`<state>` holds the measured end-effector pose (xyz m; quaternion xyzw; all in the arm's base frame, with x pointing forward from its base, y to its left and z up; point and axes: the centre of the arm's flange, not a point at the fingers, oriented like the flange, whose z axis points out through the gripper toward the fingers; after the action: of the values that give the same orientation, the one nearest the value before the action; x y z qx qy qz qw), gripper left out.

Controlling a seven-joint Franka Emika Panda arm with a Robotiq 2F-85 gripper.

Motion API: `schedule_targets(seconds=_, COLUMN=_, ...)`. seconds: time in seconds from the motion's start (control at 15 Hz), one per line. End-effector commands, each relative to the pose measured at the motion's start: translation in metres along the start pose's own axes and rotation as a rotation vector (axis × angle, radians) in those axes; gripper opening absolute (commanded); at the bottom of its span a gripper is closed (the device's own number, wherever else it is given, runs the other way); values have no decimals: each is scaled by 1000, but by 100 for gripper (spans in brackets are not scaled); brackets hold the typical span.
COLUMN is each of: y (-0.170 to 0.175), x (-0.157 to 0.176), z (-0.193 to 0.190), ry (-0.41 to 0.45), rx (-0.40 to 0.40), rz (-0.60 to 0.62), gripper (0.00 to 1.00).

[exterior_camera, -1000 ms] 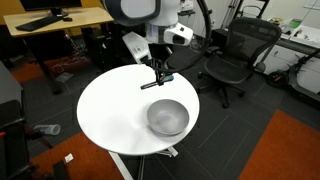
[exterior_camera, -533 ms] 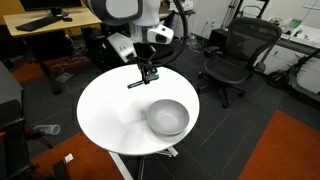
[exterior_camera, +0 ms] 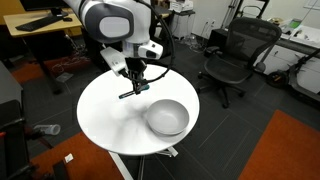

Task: Remove the the marker from the bowl and place it on the table

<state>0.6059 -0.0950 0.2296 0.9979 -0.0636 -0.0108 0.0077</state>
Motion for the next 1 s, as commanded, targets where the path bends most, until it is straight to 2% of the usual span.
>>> schedule_targets(seconds=0.0, y=-1, x=-11, z=20, ry=27, rx=-8, rz=-33, gripper=5)
schedule_targets(seconds=0.4, y=-2, x=-13, z=46, ry=71, rx=-11, rz=-32, gripper=5)
schedule_targets(seconds=0.47, y=-1, x=-13, z=47, ry=69, rx=-11, rz=-31, gripper=44)
schedule_targets(seconds=0.6, y=-2, x=-14, z=47, ry=68, rx=-6, rz=-29, gripper=51)
schedule_targets(seconds=0.93, y=-2, x=-14, z=29, ry=89, rx=-9, rz=-23, gripper=88)
